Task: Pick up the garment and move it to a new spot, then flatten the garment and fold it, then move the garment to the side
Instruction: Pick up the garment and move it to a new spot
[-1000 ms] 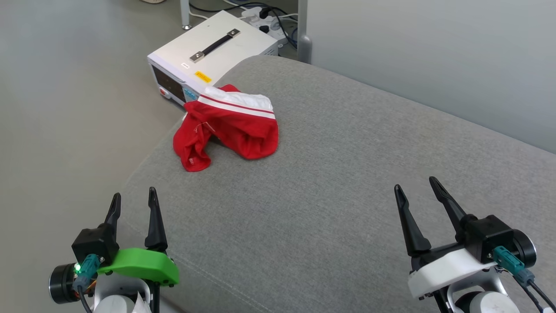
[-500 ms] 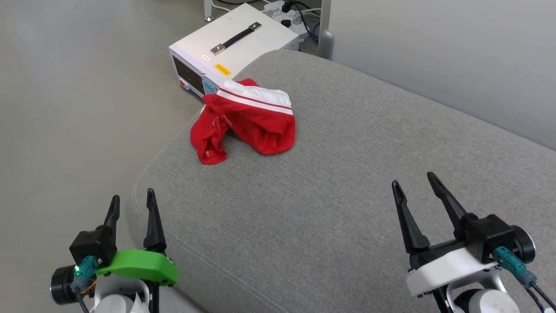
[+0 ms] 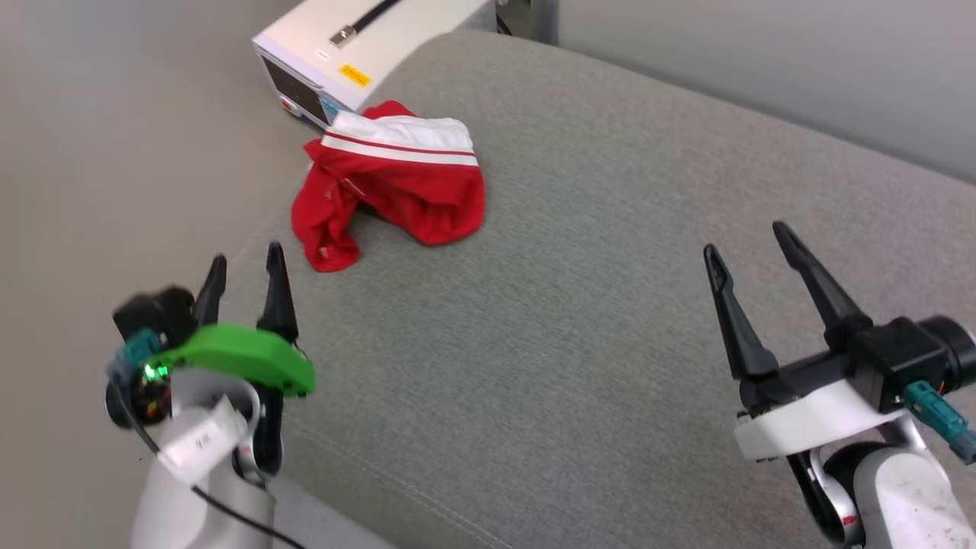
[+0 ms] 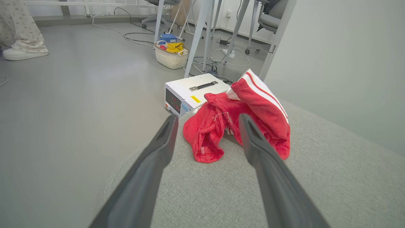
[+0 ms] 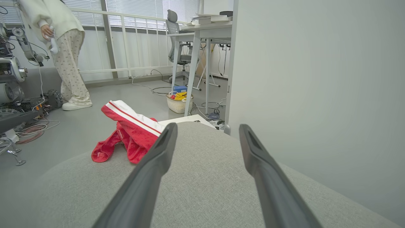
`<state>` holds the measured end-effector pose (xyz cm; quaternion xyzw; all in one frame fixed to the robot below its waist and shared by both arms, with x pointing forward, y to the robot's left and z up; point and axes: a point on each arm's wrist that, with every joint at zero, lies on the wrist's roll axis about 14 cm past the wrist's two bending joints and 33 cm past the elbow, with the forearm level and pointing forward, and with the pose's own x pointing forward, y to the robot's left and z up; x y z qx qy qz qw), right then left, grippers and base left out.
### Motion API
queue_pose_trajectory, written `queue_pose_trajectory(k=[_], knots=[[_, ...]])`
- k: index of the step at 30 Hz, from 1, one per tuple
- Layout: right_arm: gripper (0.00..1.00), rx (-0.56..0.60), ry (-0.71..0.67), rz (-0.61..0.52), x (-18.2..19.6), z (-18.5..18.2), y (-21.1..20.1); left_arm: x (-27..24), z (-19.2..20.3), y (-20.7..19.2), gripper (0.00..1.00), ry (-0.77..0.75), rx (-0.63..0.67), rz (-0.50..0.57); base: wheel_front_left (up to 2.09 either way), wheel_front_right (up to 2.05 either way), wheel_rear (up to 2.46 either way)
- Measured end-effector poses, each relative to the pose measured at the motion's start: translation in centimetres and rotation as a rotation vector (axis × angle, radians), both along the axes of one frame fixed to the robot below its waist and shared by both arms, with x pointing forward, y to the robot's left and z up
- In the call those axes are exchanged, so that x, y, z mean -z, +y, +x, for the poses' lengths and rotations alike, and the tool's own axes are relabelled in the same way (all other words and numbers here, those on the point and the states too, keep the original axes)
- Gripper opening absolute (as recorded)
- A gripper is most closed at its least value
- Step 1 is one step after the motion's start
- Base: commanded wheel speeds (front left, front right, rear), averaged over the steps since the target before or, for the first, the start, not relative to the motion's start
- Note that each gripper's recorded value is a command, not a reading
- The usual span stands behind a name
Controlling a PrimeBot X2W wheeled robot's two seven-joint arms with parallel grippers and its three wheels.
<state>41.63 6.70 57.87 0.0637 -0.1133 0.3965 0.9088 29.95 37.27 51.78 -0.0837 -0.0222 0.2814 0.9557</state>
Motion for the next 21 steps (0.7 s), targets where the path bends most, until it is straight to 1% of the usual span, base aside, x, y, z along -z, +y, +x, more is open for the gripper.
queue_pose_trajectory(k=[5,11,15,21], knots=[[1.00,0.043,0.001,0.019,0.4,2.2,-1.6,-1.1,5.8,0.4,1.00,0.047,0.073,-0.005,0.00,0.00,0.00],[1.00,0.119,0.035,0.024,2.8,4.7,-4.3,0.4,12.5,0.5,1.00,0.195,0.158,-0.029,0.00,0.00,0.00],[1.00,0.159,0.059,0.036,4.2,5.8,-5.8,2.1,15.6,1.7,1.00,0.317,0.172,-0.049,0.00,0.00,0.00],[1.00,0.226,0.111,0.047,6.7,7.1,-8.3,6.7,18.2,2.5,1.00,0.561,0.197,-0.114,0.00,0.00,0.00]])
